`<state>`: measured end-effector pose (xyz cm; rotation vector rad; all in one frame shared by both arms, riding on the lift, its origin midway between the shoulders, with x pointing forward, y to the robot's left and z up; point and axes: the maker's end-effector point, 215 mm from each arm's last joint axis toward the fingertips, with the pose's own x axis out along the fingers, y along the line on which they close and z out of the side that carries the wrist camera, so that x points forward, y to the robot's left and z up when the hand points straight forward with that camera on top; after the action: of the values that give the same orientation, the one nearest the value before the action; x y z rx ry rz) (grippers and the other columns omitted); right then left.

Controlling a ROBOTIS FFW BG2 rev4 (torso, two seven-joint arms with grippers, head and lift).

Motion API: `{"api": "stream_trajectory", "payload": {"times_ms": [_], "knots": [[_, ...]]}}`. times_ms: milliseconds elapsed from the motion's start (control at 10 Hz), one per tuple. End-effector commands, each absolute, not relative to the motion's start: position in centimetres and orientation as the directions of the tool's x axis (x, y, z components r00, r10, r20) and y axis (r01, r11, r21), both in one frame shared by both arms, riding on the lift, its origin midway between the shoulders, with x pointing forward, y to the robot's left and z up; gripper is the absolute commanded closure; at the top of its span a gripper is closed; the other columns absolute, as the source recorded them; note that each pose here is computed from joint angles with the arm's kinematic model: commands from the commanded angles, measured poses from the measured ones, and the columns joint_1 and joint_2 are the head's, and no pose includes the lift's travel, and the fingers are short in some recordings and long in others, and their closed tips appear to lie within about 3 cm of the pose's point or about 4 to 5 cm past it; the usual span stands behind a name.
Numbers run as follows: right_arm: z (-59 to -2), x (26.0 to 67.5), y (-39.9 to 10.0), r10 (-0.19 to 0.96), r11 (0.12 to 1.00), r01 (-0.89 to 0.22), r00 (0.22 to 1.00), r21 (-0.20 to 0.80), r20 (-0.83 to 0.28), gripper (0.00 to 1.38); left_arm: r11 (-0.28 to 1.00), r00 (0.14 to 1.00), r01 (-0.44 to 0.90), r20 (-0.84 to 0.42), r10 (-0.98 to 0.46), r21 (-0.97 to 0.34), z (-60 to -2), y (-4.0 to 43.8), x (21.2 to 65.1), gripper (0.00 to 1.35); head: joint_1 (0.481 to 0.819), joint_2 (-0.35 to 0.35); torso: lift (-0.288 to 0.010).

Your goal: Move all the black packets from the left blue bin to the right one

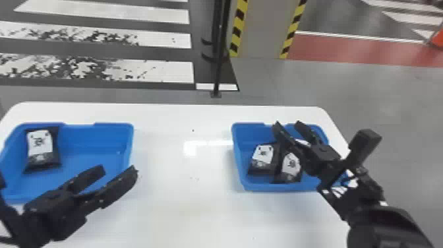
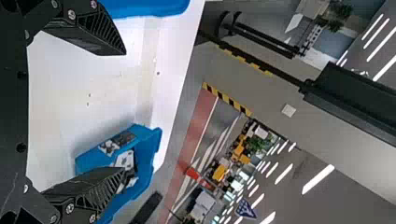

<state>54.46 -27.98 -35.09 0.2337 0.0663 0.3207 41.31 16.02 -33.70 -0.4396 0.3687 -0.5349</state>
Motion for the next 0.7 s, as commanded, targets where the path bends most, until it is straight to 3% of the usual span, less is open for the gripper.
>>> {"api": "stream_trajectory", "payload": {"times_ms": [0, 200, 600], "knots": [[-31.5, 48.7, -27.0, 0.306, 0.945, -0.307, 0.952, 0.11, 0.031, 0.12, 0.843, 0.846, 0.328, -0.265, -0.463, -0.427, -34.4, 20.6, 42.1, 0.17, 0.695, -0.138, -0.14], [-29.3, 42.4, -24.4, 0.319, 0.944, -0.321, 0.947, 0.075, 0.037, 0.13, 0.914, 0.884, 0.216, -0.33, -0.332, -0.342, -35.1, 26.7, 42.9, 0.17, 0.695, -0.073, -0.14], [-27.5, 35.6, -19.4, 0.382, 0.897, -0.382, 0.923, 0.224, 0.044, 0.13, 0.979, 0.909, -0.024, -0.412, -0.063, -0.203, -35.7, 37.3, 46.1, 0.17, 0.695, 0.156, -0.14]]}}
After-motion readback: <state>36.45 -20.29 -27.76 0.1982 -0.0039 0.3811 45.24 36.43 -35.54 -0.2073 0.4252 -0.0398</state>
